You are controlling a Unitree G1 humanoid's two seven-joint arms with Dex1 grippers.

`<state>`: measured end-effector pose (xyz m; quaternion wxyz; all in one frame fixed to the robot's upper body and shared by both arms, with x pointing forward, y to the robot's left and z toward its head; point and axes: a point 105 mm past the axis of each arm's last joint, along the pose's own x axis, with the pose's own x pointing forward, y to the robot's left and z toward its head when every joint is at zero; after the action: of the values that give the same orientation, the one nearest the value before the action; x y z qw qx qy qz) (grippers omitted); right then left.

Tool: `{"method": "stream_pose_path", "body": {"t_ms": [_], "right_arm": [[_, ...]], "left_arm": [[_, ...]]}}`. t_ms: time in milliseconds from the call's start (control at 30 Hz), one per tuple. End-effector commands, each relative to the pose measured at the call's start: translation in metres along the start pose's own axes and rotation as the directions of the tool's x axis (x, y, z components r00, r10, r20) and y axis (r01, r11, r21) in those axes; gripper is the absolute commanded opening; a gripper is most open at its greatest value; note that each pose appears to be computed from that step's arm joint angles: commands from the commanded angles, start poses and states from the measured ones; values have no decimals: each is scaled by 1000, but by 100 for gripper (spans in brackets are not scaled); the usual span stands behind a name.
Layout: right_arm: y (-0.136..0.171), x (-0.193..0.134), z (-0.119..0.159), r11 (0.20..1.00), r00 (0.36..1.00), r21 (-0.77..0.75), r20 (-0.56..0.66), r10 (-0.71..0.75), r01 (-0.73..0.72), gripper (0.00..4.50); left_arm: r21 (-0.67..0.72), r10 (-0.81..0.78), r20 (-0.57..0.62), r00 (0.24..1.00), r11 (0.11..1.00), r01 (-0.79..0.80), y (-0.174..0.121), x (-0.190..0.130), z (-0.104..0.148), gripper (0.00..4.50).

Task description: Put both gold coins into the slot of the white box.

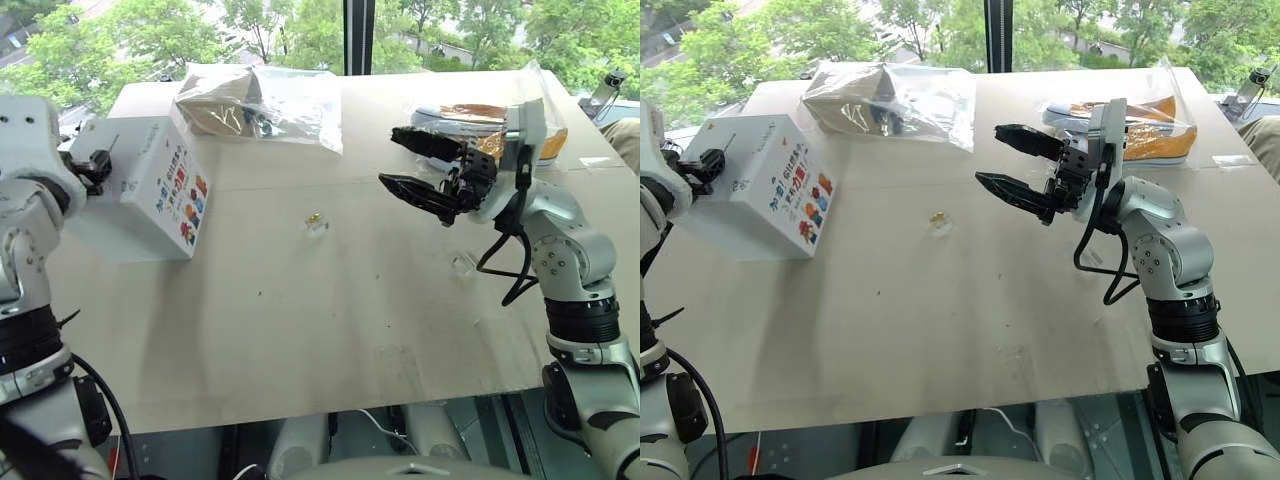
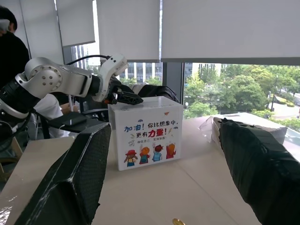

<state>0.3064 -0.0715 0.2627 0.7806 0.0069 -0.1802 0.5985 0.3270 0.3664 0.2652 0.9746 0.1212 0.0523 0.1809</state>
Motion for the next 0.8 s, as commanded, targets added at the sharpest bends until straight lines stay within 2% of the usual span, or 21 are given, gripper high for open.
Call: {"method": "stream_pose_path", "body": {"t_ms": [33, 67, 100, 167, 267, 333, 400, 467, 700, 800], "right_arm": [[2, 1, -2, 999, 999, -39, -29, -18, 16, 397], [1, 3, -8, 999, 999, -38, -45, -27, 25, 397], [1, 6, -19, 998, 996, -50, -82, -44, 40, 397], [1, 11, -34, 996, 989, -68, -133, -68, 59, 397], [2, 17, -53, 994, 979, -84, -184, -88, 74, 397], [4, 27, -73, 991, 968, -99, -228, -110, 89, 397], [4, 33, -87, 987, 957, -117, -258, -134, 107, 397], [3, 34, -90, 986, 955, -117, -259, -144, 117, 397], [14, 31, -86, 995, 972, -45, -212, -98, 91, 397], [23, 22, -77, 998, 982, 27, -183, -48, 54, 397]], "left_arm": [[-63, -83, 285, 955, 992, 105, -12, -16, 56, 311], [-87, -153, 353, 923, 977, 196, -25, -24, 68, 311], [-80, -289, 396, 871, 935, 346, -49, -36, 75, 311], [-25, -471, 394, 790, 853, 521, -82, -55, 71, 311], [80, -649, 246, 720, 753, 653, -115, -75, 38, 311], [89, -777, 131, 615, 627, 774, -143, -99, 4, 311], [127, -792, 38, 610, 609, 783, -149, -105, -22, 311], [128, -760, 14, 650, 646, 753, -147, -97, -32, 311], [43, -768, 98, 633, 638, 768, -180, -86, -63, 311], [23, -769, 159, 619, 630, 776, -192, -77, -65, 311]]}}
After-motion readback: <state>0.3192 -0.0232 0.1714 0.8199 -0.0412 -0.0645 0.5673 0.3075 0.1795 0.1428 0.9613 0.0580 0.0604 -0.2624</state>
